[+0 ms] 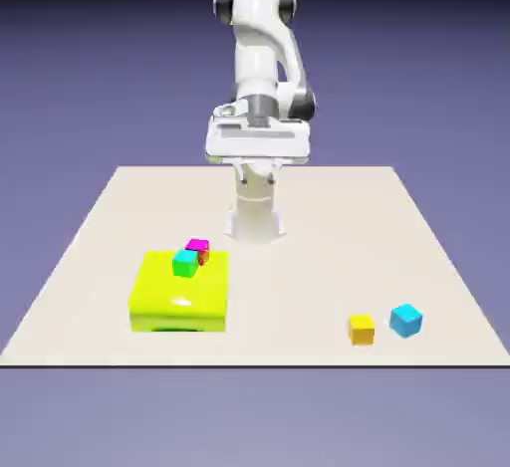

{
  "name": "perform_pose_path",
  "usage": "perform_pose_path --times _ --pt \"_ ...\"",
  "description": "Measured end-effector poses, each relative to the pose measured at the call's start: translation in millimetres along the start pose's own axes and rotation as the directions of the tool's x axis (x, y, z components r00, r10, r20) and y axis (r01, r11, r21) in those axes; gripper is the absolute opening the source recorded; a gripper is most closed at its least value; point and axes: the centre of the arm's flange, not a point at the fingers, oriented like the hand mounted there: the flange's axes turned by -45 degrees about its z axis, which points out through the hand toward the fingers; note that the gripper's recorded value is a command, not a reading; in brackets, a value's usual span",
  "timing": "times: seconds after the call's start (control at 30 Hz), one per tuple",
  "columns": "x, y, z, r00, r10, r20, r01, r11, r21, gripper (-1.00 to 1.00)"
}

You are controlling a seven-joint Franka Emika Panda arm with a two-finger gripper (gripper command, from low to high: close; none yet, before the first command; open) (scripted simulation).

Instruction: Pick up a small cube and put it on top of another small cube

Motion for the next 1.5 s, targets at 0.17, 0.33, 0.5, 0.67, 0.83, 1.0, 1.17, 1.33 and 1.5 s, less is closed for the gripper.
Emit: perform_pose_path --times 0.17,0.33,0.5,0.67,0.83,1.0,1.17,1.33,1.5 --pt "3 -36 54 0.984 -0.015 0.179 0.014 1.0 0.009 0.0" --pt "-6 -75 108 0.937 -0.025 0.35 0.02 1.0 0.018 0.0" --pt "-25 -118 158 0.863 -0.032 0.504 0.021 0.999 0.027 0.0" --pt "-50 -160 203 0.77 -0.028 0.637 0.011 0.999 0.031 0.0" --pt "-80 -204 238 0.664 -0.022 0.748 -0.004 0.999 0.032 0.0" --pt "-110 -230 267 0.597 -0.014 0.802 -0.017 0.999 0.03 0.0" --pt "-151 -232 300 0.597 -0.015 0.802 -0.016 0.999 0.031 -1.0" --pt "-93 -250 247 0.595 -0.104 0.797 0.048 0.994 0.095 -1.0" --pt "-80 -344 199 0.511 -0.497 0.701 0.342 0.866 0.365 -1.0"
